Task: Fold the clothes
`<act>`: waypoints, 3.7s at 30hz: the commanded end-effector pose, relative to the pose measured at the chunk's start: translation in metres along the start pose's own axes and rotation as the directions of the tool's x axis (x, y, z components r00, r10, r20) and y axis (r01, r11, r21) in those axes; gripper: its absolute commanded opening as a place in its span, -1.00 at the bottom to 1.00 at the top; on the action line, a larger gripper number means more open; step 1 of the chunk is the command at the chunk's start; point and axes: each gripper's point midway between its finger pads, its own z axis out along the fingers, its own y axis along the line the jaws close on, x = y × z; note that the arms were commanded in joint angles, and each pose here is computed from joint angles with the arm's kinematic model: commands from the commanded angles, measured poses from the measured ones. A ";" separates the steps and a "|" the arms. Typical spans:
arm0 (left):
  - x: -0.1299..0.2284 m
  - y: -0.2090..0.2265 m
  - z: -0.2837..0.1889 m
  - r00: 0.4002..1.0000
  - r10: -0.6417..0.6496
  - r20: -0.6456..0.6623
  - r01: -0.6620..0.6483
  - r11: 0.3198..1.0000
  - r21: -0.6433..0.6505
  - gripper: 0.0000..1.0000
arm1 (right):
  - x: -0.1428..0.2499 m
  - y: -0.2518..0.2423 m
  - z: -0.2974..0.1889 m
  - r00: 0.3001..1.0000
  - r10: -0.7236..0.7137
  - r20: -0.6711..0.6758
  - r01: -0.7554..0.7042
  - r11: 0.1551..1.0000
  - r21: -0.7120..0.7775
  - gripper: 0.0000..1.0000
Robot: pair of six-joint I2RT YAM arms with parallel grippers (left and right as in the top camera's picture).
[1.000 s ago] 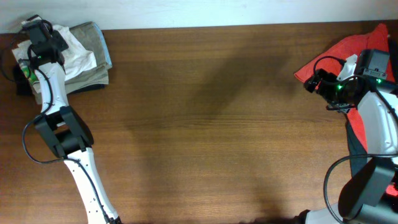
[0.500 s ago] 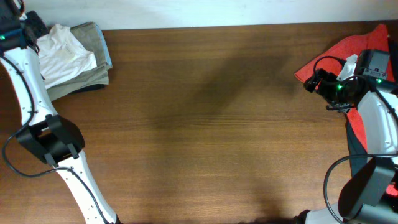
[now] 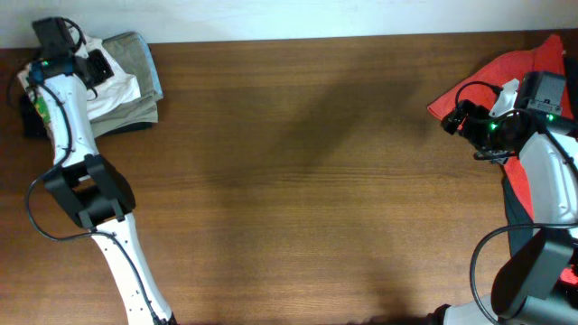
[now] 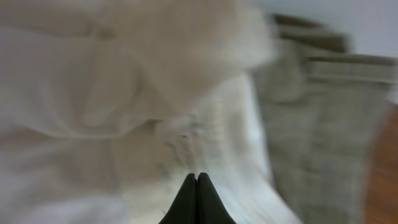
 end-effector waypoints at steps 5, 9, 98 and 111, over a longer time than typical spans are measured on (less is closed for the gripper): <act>-0.026 0.029 0.024 0.989 0.010 0.151 0.006 0.995 -0.104 -0.99 | -0.008 0.004 -0.008 0.999 -0.012 0.030 0.012 1.000 -0.001 0.97; -0.036 0.027 0.027 0.980 0.012 0.199 0.007 0.995 -0.097 -0.99 | -0.008 0.004 -0.008 0.999 -0.012 0.030 0.012 1.000 -0.001 0.97; 0.148 -0.114 -0.667 0.807 0.254 0.533 -0.505 0.764 0.402 0.98 | -0.008 0.004 -0.008 0.999 -0.012 0.030 0.012 1.000 -0.001 0.97; 0.240 -0.106 -0.520 0.781 0.328 0.531 -0.576 0.708 0.409 0.98 | -0.008 0.004 -0.008 0.999 -0.012 0.030 0.012 1.000 -0.001 0.97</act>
